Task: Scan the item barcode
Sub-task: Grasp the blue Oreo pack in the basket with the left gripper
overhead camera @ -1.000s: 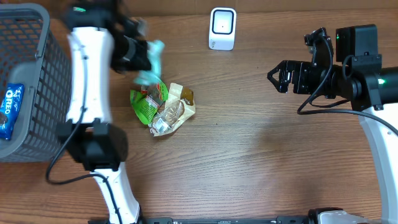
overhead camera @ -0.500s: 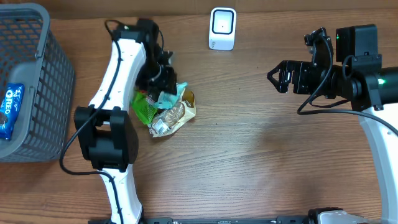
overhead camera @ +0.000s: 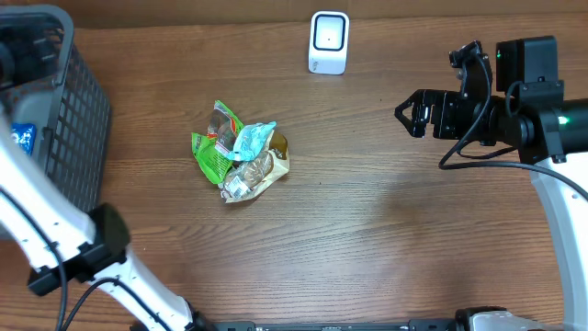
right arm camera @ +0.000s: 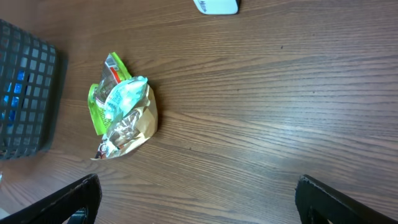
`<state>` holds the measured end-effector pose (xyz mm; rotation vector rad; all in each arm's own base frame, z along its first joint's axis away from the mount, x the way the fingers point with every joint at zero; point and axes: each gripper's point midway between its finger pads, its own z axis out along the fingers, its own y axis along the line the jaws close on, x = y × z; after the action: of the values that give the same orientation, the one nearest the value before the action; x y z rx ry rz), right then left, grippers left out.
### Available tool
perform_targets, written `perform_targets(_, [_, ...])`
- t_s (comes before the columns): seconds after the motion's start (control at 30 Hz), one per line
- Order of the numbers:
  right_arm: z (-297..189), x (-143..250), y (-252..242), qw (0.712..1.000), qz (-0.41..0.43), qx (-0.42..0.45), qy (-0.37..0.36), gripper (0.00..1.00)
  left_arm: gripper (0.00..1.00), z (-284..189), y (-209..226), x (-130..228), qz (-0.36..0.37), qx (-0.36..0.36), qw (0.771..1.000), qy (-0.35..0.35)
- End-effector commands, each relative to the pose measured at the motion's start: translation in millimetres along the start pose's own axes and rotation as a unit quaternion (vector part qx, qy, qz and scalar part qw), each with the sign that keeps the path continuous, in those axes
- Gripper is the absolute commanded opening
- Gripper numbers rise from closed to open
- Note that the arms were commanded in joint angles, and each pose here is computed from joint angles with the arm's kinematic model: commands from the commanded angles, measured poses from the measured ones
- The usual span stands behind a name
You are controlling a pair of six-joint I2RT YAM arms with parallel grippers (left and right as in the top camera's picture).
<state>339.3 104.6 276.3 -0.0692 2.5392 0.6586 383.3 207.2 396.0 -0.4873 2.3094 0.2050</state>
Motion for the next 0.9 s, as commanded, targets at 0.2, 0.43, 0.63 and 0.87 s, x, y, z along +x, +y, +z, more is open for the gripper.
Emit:
perform_targets(0.2, [2,-3,2,1.000,-0.005,-0.004,-0.002,1.00,0.92,80,109,8,-0.019,-0.065,0.997,0.024])
perform_targets(0.43, [15,1,-5,1.000,0.006,0.000,0.021,1.00,0.98,182,136,61,-0.009,-0.096,0.992,0.082])
perform_targets(0.63, [15,4,-6,1.000,0.010,0.001,0.027,1.00,1.00,241,146,110,0.037,-0.110,0.988,0.102])
perform_targets(0.87, [15,10,-7,0.999,0.016,0.003,0.040,1.00,0.99,284,150,168,0.113,-0.110,0.980,0.119])
